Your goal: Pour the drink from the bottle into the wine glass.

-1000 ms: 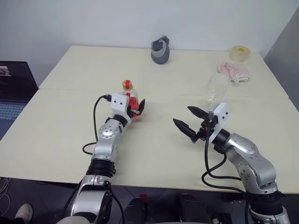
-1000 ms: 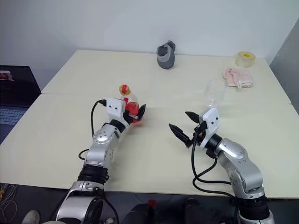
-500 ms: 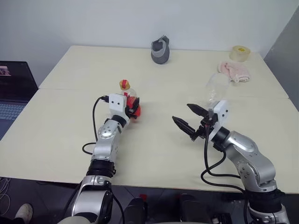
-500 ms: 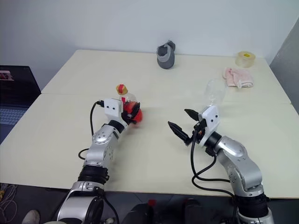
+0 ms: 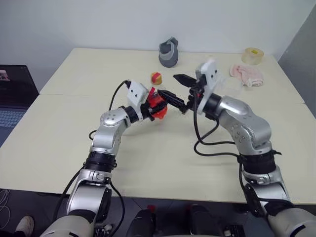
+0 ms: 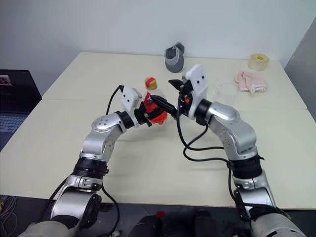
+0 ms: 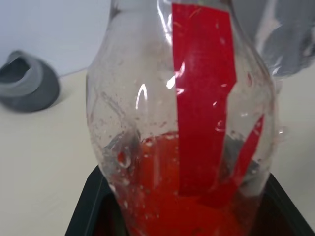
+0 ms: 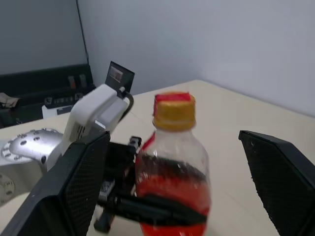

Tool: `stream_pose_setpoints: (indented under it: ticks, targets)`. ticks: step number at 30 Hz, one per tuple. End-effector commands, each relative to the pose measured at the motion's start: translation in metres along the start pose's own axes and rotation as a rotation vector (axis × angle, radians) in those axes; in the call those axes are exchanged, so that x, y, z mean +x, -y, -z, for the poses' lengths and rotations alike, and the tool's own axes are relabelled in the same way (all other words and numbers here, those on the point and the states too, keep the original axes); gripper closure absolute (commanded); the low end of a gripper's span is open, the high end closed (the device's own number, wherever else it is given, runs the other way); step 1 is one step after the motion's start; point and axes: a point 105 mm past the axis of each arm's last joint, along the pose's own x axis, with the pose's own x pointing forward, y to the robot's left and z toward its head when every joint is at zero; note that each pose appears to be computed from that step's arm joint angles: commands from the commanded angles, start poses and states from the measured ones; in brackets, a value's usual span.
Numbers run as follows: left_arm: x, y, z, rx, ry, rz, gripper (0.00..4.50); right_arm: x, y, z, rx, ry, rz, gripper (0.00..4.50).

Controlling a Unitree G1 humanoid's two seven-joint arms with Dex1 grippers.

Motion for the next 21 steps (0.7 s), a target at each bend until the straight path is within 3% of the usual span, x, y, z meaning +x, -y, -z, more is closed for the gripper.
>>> stream_pose_setpoints:
  ticks: [1,8,21]
  targets:
    - [0.005,0.010,-0.014,0.035,0.050,0.069,2.68,0.005,0.004,-0.013,0.018,0.029,-0.005,0.00]
    - [0.002,0.026,-0.007,0.048,0.027,0.159,2.68,0.015,0.004,-0.022,0.047,0.040,-0.032,0.00]
    - [0.002,0.019,-0.010,0.040,0.040,0.123,2.68,0.015,-0.003,-0.016,0.052,0.021,-0.060,0.00]
